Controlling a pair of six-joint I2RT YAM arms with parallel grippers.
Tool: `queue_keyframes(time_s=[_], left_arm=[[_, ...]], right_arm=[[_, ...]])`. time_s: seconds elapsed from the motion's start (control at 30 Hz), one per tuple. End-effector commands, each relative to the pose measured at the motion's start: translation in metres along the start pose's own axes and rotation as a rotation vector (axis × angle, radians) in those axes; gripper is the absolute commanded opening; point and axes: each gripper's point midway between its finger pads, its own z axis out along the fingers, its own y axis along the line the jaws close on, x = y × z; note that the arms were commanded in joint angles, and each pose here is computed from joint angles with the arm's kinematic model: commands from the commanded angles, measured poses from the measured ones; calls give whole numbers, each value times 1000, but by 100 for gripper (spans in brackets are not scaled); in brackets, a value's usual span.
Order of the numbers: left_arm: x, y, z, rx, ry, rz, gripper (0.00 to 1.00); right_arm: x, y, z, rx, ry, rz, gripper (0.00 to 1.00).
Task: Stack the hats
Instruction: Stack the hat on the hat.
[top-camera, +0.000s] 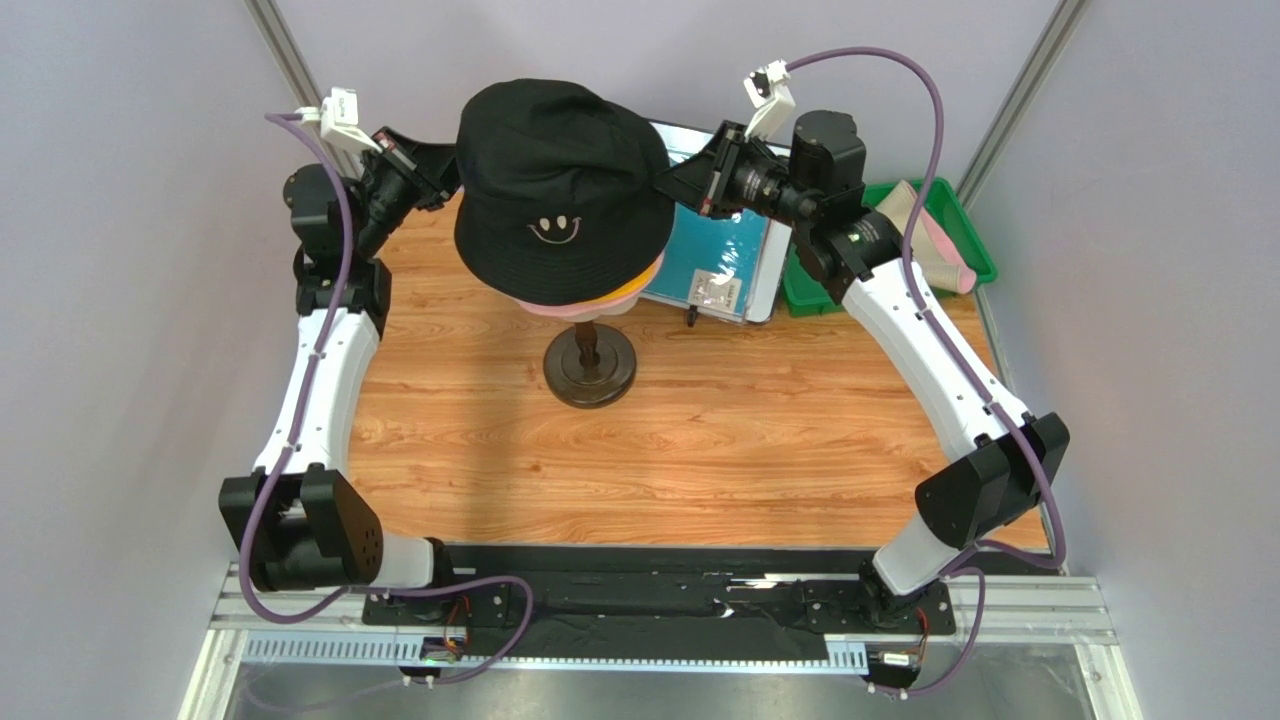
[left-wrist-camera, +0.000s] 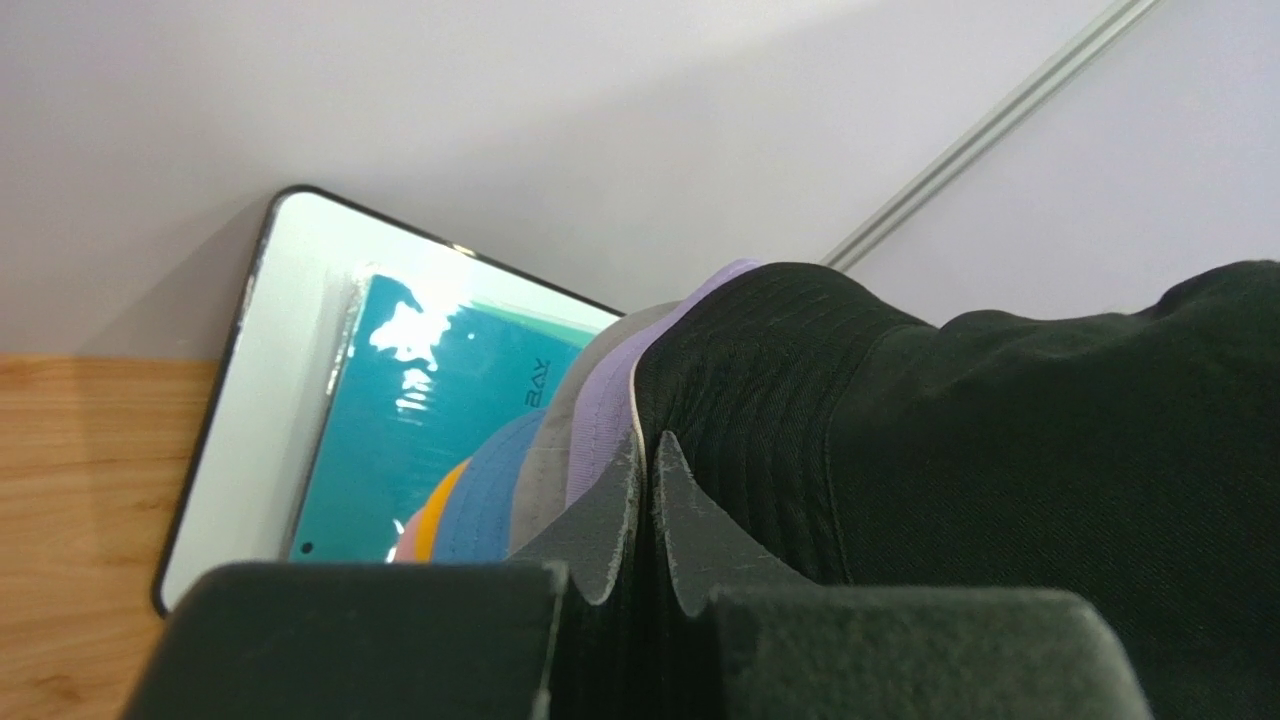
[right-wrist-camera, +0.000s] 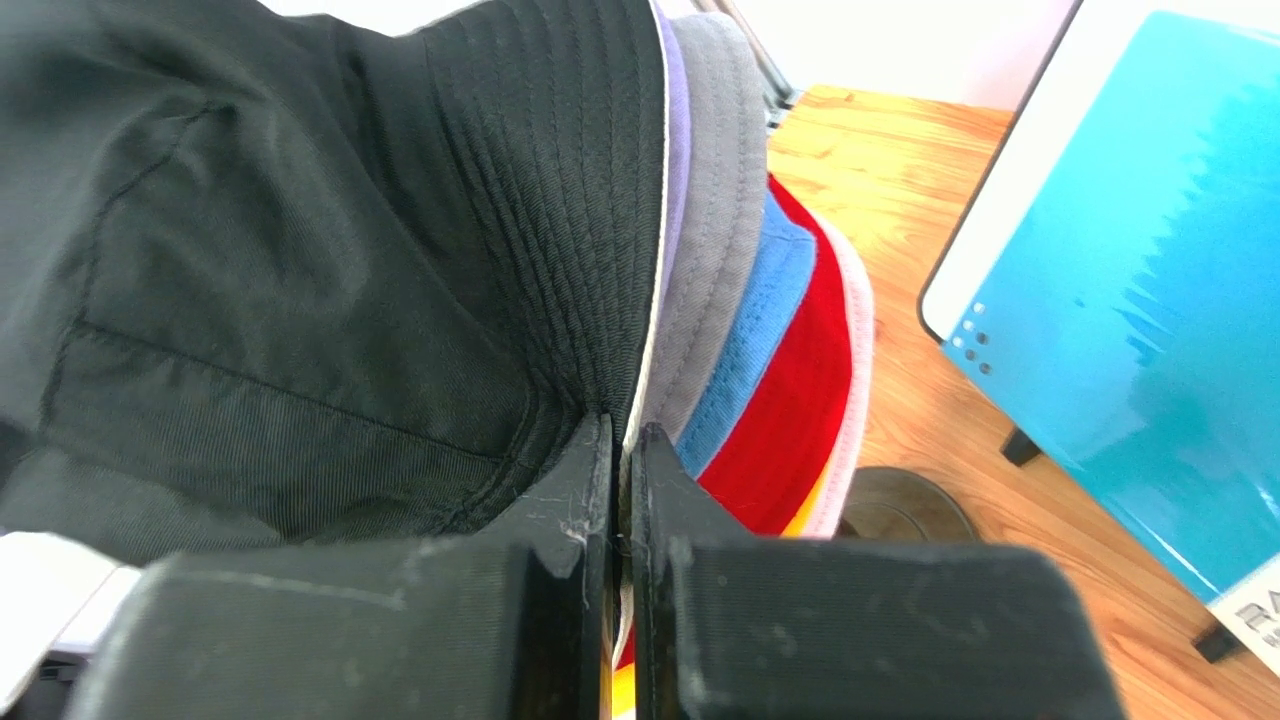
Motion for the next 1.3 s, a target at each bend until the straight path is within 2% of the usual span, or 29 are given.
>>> queue_keyframes(time_s=[0.0, 0.3, 0.57, 0.7, 0.77, 0.8, 0.87, 0.97, 1.07, 1.2, 1.27], left_arm=[[52, 91, -17, -294, 114, -23, 0], [78, 115, -33, -387, 142, 11, 0], [97, 103, -26, -359, 162, 96, 0], [86, 86, -29, -323, 129, 154, 0], [82, 81, -31, -316, 117, 182, 0], [79, 80, -33, -321, 107, 205, 0], [79, 80, -34, -322, 112, 217, 0], [82, 79, -34, -311, 117, 228, 0], [89, 73, -30, -295, 132, 249, 0], [92, 70, -30, -286, 133, 276, 0], [94, 67, -30, -279, 135, 285, 0]], right_arm=[[0, 13, -8, -47, 0, 41, 0], [6, 5, 2, -62, -25, 108, 0], [4, 33, -1, -243, -50, 150, 2], [3, 51, -9, -334, -43, 158, 15], [1, 58, -14, -363, -51, 153, 27], [0, 60, -17, -368, -57, 148, 36], [1, 58, -18, -356, -60, 140, 41], [0, 57, -20, -324, -65, 125, 41], [3, 55, -20, -321, -57, 123, 37], [5, 54, -19, -319, -44, 128, 21], [10, 47, -15, -296, -23, 141, 20]])
